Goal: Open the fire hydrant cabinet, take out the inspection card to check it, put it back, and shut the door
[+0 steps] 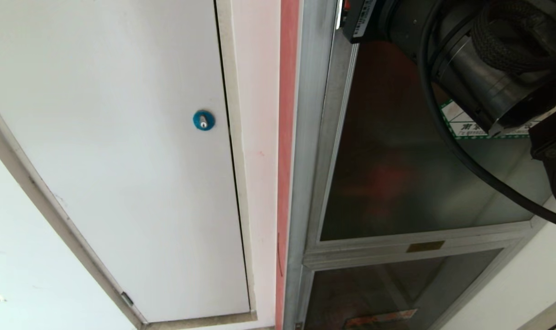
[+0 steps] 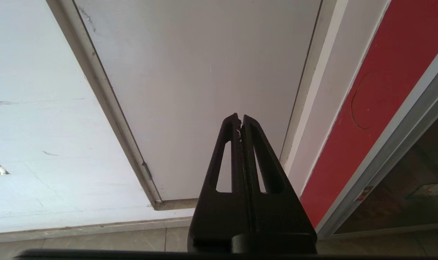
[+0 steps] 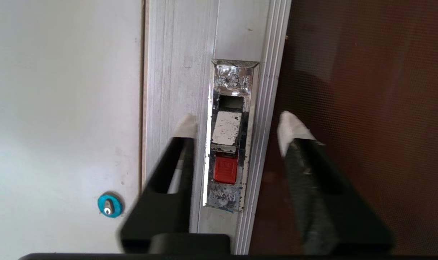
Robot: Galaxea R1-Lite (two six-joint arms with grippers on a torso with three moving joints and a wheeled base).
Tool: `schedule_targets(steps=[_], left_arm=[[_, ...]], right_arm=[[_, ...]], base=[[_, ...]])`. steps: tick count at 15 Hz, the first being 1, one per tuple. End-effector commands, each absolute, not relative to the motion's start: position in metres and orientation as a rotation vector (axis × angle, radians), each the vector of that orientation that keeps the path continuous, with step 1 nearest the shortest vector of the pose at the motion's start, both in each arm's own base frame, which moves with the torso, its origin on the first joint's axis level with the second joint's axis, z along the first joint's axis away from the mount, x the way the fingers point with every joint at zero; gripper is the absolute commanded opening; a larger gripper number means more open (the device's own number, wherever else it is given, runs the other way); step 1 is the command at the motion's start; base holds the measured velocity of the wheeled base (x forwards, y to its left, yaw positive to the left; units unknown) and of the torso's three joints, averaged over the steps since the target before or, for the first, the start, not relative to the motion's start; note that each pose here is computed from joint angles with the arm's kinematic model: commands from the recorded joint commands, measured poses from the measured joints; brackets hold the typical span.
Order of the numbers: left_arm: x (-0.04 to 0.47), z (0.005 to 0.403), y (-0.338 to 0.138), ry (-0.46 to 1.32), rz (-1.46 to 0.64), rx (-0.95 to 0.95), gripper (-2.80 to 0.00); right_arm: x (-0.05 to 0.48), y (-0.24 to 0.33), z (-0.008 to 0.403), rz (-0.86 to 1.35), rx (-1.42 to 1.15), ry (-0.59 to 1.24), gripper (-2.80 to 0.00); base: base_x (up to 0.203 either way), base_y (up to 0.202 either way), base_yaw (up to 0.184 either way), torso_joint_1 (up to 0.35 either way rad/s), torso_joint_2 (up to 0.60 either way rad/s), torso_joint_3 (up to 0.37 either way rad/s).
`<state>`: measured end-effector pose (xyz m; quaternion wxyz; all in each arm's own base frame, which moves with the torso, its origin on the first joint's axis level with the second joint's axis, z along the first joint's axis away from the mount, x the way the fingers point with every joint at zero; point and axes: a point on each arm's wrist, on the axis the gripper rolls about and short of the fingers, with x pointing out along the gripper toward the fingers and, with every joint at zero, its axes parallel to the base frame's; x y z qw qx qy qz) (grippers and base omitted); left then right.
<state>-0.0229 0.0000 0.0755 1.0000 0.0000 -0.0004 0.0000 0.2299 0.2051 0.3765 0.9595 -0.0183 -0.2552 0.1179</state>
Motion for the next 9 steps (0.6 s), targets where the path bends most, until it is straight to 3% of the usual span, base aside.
schedule_targets(steps=[1, 9], left_arm=[[-0.0228, 0.0755, 0.0, 0.0, -0.002, 0.0, -2.8], [-0.0228, 0.0755, 0.0, 0.0, 0.0, 0.0, -2.8]], right_arm=[[0.2315, 0.2064, 0.3747, 0.236, -0.042, -0.512, -2.8], [0.2278, 0.205, 0.3766, 0.24, -0.041, -0.515, -2.8]], base=[[0.0, 0.0, 0.0, 0.0, 0.0, 0.0], [0.0, 0.0, 0.0, 0.0, 0.0, 0.0]])
